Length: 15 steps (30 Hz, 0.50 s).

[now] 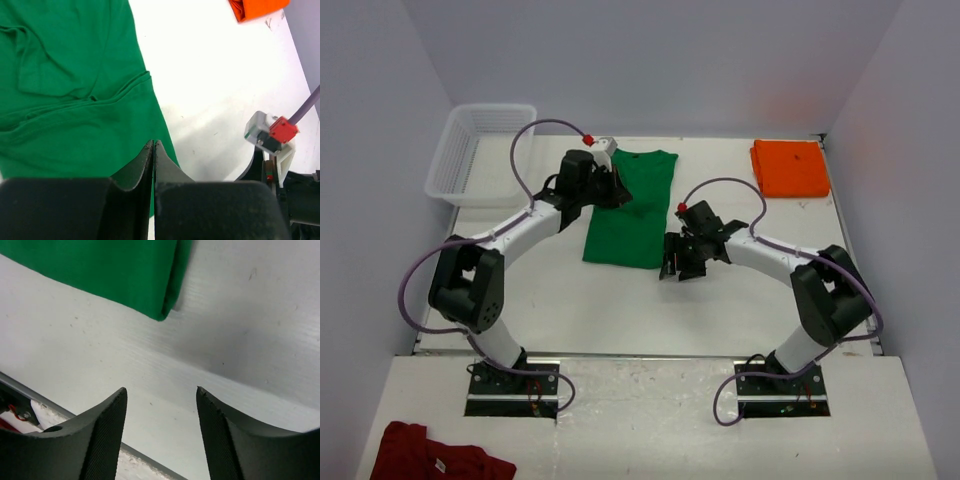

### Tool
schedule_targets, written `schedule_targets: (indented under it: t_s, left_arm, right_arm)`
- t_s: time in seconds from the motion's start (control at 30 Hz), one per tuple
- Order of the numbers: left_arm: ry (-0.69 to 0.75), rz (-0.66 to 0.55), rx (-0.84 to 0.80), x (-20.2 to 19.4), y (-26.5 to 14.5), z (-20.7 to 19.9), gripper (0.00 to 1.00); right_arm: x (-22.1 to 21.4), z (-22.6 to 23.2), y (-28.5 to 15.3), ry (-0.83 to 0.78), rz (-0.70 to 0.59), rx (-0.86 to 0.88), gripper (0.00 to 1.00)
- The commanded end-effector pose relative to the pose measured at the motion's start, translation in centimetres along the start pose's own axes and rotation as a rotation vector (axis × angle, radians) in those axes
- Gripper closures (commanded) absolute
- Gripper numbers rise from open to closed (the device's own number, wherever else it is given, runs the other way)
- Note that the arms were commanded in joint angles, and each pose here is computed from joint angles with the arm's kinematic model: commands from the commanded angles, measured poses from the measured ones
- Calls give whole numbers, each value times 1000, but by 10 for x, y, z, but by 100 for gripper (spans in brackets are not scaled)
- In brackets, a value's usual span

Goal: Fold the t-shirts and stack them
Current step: Fold the folded rectangular tshirt in 1/3 of the way

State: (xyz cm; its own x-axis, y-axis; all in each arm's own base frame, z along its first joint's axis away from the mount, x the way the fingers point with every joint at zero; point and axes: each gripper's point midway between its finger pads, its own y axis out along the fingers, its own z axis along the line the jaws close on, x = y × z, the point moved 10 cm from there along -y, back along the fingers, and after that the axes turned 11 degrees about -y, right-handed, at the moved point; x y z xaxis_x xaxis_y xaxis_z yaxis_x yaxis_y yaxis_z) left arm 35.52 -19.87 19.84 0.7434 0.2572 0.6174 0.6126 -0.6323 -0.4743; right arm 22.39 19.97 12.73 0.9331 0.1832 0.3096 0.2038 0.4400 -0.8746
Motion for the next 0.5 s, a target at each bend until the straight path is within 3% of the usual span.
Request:
schedule_targets:
  t_s: [0.0, 0.2, 0.4, 0.47]
  left_arm:
    - [-33, -25, 161, -6, -22, 5, 100]
    - [-81, -15, 205, -24, -37, 15, 100]
    - [-82, 0, 220, -39, -45, 23, 100]
    - [-87, 0, 246, -45, -47, 29, 100]
  right_arm:
    - [12, -1, -12, 2, -82, 48, 40]
    - [25, -6, 6, 65, -65, 133, 39]
    - [38, -13, 28, 110, -31, 131, 51]
    - [42, -13, 31, 115, -34, 121, 59]
